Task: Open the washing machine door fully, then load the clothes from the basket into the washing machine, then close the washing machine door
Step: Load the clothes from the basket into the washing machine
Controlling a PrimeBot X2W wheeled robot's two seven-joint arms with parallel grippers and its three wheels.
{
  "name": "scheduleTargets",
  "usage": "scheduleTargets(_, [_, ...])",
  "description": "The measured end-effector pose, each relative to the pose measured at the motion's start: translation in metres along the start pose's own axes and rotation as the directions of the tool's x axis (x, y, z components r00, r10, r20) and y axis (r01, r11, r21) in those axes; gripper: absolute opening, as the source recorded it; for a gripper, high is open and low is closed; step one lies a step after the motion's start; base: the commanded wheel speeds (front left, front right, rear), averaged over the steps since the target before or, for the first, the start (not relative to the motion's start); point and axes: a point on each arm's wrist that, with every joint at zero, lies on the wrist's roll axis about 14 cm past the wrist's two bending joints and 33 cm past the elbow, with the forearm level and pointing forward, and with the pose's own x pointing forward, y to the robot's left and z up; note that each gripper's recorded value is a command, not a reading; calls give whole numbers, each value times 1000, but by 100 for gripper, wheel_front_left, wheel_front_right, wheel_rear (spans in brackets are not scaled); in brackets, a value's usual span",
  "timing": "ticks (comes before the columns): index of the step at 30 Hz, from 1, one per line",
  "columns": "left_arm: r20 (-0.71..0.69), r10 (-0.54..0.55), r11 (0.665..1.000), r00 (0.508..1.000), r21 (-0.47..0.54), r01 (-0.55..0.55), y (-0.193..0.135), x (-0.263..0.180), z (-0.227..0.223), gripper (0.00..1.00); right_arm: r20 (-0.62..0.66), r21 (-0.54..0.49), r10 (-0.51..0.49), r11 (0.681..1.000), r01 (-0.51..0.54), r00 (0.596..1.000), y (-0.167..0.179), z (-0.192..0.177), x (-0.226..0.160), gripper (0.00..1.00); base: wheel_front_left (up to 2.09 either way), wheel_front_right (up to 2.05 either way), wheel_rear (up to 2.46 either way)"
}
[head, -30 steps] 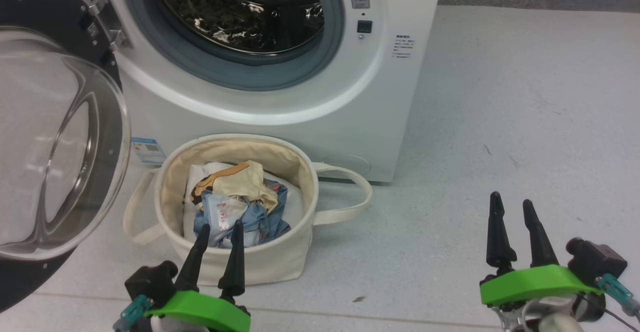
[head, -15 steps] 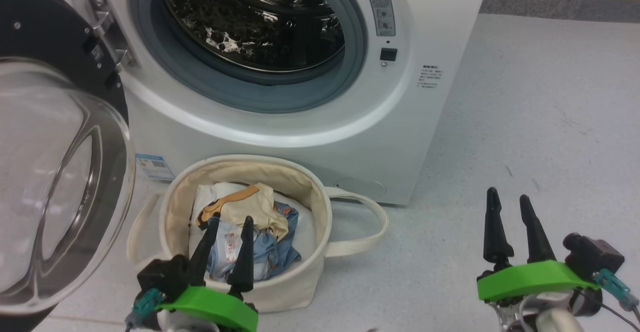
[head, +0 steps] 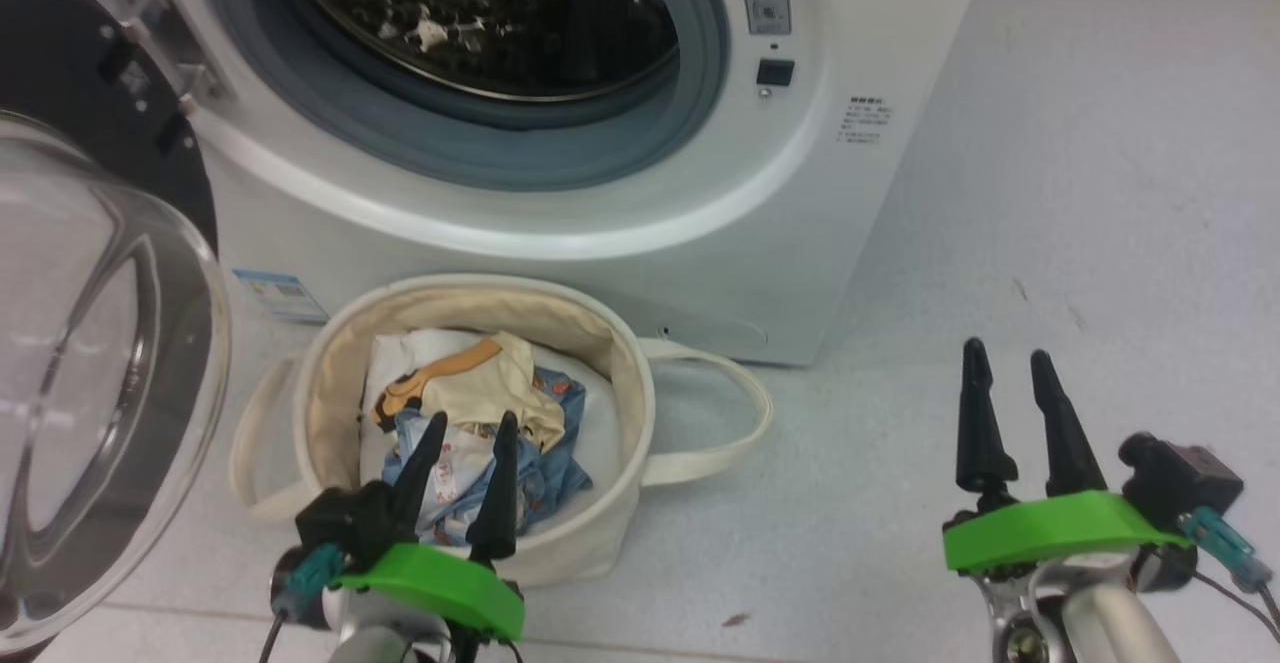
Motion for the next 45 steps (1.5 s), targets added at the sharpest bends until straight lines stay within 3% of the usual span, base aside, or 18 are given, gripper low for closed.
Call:
scheduleTargets(3, [-38, 9, 999, 999, 41, -8, 3, 14, -11, 100, -15, -6, 8, 1000, -8, 1000, 0, -6, 6, 100, 0, 0, 0])
scheduleTargets(6, [-108, 30, 985, 994, 172, -11, 9, 26, -35, 100, -52, -8, -2, 1000, 1, 999, -5, -20, 8, 100, 0, 0, 0])
scheduleTargets(13, [-255, 46, 955, 966, 295, 33, 25, 64, -83, 100, -67, -7, -40, 999, 40, 997, -27, -34, 31, 100, 0, 0, 0])
scheduleTargets(23, [-525, 135, 884, 841, 446, 137, 73, 94, -172, 100, -108, -18, -98, 995, 96, 989, -64, -65, 59, 100, 0, 0, 0])
scheduleTargets(34, [-698, 166, 887, 697, 414, 203, 85, 122, -228, 100, -150, -36, -147, 989, 144, 978, -95, -94, 72, 100, 0, 0, 0])
scheduleTargets(40, [-727, 276, 875, 629, 461, 148, 106, 125, -246, 100, -173, -36, -156, 988, 152, 973, -104, -108, 75, 100, 0, 0, 0])
scheduleTargets(45, [-753, 307, 873, 582, 467, 143, 111, 124, -262, 100, -190, -36, -164, 986, 160, 968, -110, -118, 77, 100, 0, 0, 0])
